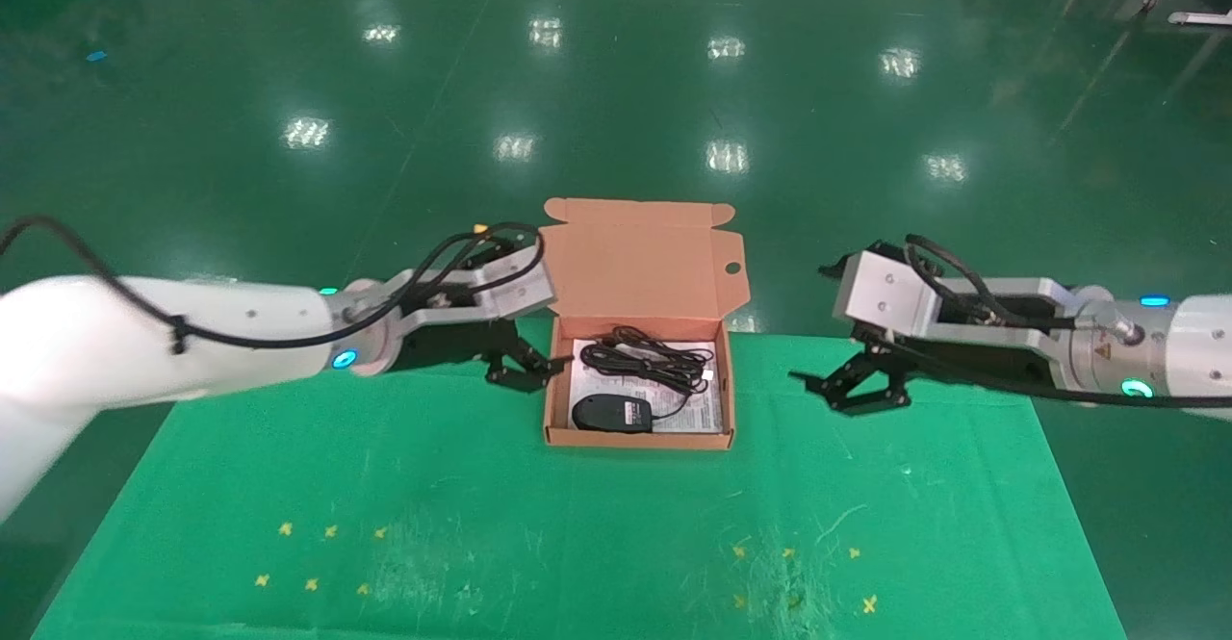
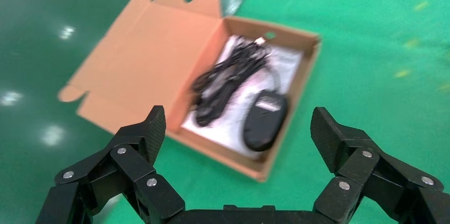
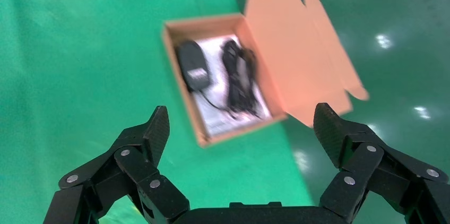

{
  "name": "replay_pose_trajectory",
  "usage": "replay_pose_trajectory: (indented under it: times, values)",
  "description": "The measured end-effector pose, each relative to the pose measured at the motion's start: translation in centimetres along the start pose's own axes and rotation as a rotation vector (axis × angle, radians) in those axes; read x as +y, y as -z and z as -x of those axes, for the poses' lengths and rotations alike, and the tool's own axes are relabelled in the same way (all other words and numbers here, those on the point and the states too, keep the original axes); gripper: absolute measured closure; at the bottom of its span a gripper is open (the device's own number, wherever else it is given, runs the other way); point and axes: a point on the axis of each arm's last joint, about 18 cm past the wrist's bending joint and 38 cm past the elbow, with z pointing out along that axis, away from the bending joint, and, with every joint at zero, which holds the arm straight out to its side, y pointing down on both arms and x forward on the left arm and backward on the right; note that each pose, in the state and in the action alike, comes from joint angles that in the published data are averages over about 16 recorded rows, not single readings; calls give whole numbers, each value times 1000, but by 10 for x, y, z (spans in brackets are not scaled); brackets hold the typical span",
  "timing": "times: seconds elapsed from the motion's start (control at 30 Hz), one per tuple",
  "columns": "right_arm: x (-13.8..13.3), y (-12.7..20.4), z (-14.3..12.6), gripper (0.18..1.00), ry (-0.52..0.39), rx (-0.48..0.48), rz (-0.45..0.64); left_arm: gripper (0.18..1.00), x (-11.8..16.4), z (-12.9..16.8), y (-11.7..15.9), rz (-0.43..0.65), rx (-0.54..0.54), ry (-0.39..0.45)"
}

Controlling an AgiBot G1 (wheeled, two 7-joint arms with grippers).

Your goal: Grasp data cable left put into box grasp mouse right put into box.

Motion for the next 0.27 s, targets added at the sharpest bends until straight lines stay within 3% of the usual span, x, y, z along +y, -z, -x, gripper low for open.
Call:
replay_pose_trajectory:
  times: [0.27]
  values:
    - [-4,6,16,178,-72,-63,-73,184,5,-12,22,-74,60,90]
